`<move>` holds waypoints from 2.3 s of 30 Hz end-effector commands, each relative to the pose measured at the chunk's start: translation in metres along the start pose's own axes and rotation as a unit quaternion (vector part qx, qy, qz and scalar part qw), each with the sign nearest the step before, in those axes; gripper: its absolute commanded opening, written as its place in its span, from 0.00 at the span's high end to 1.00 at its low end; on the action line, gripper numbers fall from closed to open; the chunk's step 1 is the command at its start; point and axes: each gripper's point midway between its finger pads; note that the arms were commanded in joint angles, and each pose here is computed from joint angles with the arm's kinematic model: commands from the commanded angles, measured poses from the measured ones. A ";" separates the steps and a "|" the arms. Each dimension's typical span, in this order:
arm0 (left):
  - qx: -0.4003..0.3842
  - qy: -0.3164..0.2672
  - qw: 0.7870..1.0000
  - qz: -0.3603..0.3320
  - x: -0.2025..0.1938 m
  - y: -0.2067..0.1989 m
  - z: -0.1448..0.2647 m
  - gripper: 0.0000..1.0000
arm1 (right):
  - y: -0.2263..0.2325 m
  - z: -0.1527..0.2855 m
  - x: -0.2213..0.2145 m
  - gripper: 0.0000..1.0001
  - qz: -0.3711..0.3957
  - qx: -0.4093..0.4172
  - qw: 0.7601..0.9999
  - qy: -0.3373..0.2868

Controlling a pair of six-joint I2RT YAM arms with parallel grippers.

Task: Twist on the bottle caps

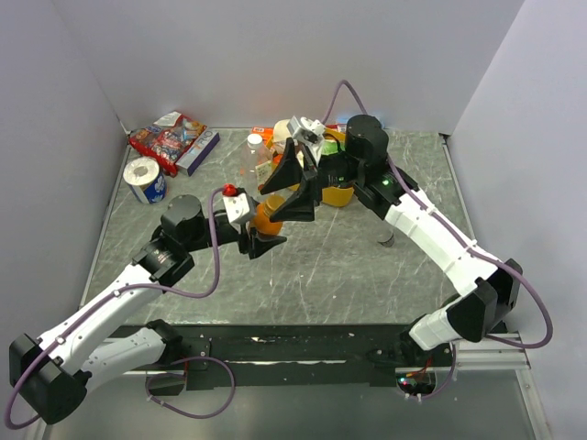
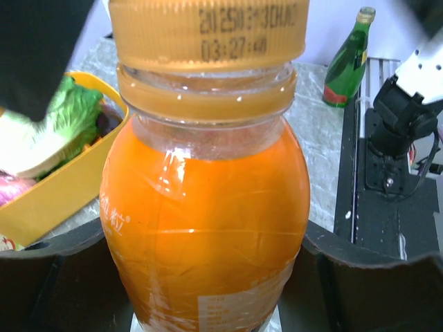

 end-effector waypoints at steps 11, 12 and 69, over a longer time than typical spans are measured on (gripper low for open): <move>-0.011 -0.061 0.998 -0.018 0.045 -0.006 -0.001 0.99 | -0.012 -0.003 0.018 0.27 0.002 -0.012 0.999 -0.034; -0.009 -0.066 0.998 -0.019 0.048 -0.005 -0.001 0.99 | -0.013 -0.004 0.019 0.28 0.002 -0.013 0.999 -0.035; 0.303 0.105 0.924 0.206 -0.086 0.064 0.083 0.04 | -0.124 0.029 -0.056 1.00 0.147 -0.236 0.960 0.035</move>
Point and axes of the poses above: each gripper's point midway between its finger pads, its own z axis back along the fingers, its own y axis along the line the jaws close on, x = y × z, and after that the axes turned 9 degrees about z, right-handed
